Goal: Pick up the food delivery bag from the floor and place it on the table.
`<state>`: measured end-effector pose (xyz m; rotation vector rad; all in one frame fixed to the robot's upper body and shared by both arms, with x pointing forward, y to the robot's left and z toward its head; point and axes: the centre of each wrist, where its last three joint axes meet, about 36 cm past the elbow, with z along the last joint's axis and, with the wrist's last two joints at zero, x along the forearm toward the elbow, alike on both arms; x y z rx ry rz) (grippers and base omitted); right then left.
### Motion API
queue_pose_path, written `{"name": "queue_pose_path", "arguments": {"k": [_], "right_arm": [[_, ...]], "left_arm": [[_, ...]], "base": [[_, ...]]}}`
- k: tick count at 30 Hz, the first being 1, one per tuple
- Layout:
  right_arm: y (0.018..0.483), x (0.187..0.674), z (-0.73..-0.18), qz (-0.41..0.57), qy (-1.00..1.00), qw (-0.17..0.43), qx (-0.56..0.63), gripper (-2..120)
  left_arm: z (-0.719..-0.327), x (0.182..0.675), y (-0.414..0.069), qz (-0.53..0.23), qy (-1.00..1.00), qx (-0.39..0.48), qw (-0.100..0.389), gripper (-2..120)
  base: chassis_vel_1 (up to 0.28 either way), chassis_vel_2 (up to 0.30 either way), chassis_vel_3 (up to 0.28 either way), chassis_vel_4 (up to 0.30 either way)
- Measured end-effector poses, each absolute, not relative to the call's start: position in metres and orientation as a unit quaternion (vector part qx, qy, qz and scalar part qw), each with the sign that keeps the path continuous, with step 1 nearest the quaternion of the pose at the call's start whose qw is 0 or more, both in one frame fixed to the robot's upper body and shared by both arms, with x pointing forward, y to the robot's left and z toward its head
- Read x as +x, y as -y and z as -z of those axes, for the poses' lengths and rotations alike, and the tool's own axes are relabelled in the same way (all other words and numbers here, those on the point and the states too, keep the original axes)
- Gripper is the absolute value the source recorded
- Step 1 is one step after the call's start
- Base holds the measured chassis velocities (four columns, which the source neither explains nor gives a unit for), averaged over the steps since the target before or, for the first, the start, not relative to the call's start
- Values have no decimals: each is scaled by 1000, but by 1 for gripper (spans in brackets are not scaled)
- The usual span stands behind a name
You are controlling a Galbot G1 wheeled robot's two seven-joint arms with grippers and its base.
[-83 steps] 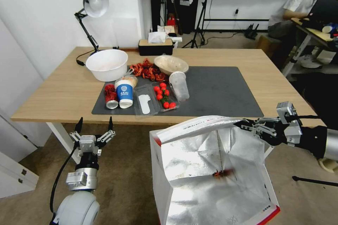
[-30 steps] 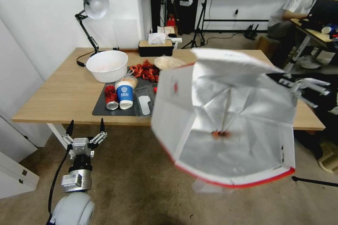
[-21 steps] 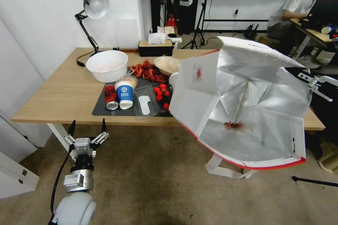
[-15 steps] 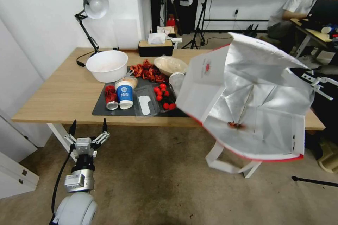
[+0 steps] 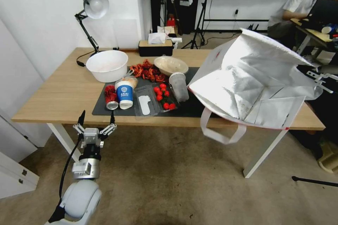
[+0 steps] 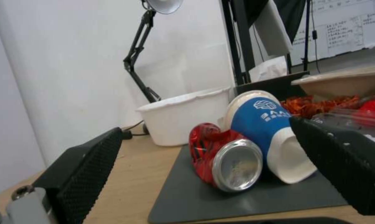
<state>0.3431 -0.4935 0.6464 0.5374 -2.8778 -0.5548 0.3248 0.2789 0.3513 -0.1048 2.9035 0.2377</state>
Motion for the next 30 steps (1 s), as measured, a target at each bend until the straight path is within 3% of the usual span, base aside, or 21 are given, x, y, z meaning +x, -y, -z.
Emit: {"name": "queue_pose_path", "arguments": {"k": [15,30], "right_arm": [[496,388,-619,196,964,97,149,0],[508,396,-604,199,967,95,126,55]], "left_arm": [[-348,338,-287,-85,-989,-38,114,100],[-341,342,-288,-81,-990,-40,108,100]], "base": [[0,0,0,0],[0,0,0,0]]}}
